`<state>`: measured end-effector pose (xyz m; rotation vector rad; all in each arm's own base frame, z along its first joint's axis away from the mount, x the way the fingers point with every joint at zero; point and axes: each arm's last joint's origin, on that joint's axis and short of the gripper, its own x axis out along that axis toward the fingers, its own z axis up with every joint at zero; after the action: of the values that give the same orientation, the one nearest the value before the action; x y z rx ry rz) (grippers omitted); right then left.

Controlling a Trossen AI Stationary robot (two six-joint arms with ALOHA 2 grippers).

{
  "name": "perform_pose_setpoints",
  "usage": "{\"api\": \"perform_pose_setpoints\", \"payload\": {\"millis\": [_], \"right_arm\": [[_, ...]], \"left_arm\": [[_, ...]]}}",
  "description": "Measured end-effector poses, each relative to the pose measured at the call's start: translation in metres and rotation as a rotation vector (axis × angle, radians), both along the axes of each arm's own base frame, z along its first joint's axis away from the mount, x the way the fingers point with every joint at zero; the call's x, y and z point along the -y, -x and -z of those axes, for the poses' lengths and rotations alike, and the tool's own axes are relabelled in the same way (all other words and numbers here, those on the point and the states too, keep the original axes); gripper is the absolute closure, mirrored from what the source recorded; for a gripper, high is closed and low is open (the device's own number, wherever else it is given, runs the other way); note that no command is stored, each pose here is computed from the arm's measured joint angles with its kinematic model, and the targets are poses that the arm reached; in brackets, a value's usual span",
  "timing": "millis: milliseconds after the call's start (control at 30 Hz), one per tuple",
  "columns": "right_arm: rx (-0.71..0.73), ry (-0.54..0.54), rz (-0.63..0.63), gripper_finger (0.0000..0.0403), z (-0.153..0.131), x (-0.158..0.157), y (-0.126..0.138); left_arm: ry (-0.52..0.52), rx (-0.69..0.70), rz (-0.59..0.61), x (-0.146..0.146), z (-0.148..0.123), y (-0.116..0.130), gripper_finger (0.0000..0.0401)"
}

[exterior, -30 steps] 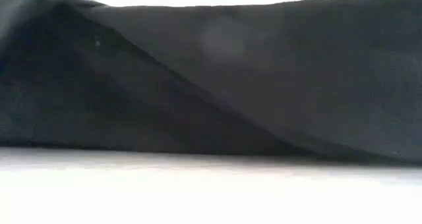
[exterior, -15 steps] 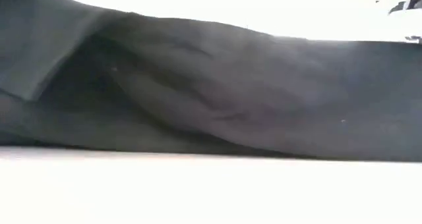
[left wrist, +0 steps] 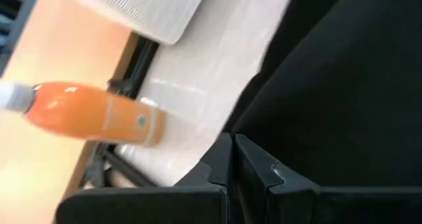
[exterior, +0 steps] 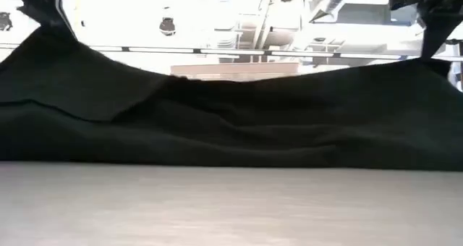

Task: Fold laundry
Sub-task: Fold the black t-shirt

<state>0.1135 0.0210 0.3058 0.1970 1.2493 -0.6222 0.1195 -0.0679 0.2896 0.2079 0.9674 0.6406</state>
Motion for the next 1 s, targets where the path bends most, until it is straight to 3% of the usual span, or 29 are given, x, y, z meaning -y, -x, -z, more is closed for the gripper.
{"api": "perform_pose_setpoints", "payload": {"millis": [167, 267, 400, 667, 800, 900, 1000], "right_arm": [[-0.049, 0.042, 0.055, 0.0386, -0.001, 0.025, -0.001], [-0.075, 0.048, 0.098, 0.0367, 0.002, 0.037, -0.005], [-0.160, 0.050, 0.098, 0.0310, 0.009, 0.051, -0.009], [-0.247, 0.072, 0.157, 0.0194, 0.014, 0.071, -0.011], [-0.115, -0.028, 0.141, 0.0177, 0.008, 0.061, -0.015], [0.096, -0.156, 0.018, 0.0181, 0.001, 0.037, -0.024], [0.292, -0.199, -0.159, 0.0191, -0.007, 0.001, -0.037]], "left_arm": [[-0.031, -0.036, -0.072, -0.016, 0.015, 0.002, 0.0401], [-0.045, -0.057, -0.051, -0.018, 0.031, -0.002, 0.0400], [-0.074, -0.122, 0.024, -0.020, 0.053, -0.011, 0.0379], [-0.070, -0.181, -0.123, -0.038, 0.054, -0.020, 0.0318], [0.054, -0.113, -0.114, -0.035, 0.054, -0.025, 0.0306], [0.249, -0.034, 0.081, -0.016, 0.054, -0.041, 0.0308], [0.350, 0.129, 0.291, 0.006, 0.055, -0.059, 0.0316]]}}
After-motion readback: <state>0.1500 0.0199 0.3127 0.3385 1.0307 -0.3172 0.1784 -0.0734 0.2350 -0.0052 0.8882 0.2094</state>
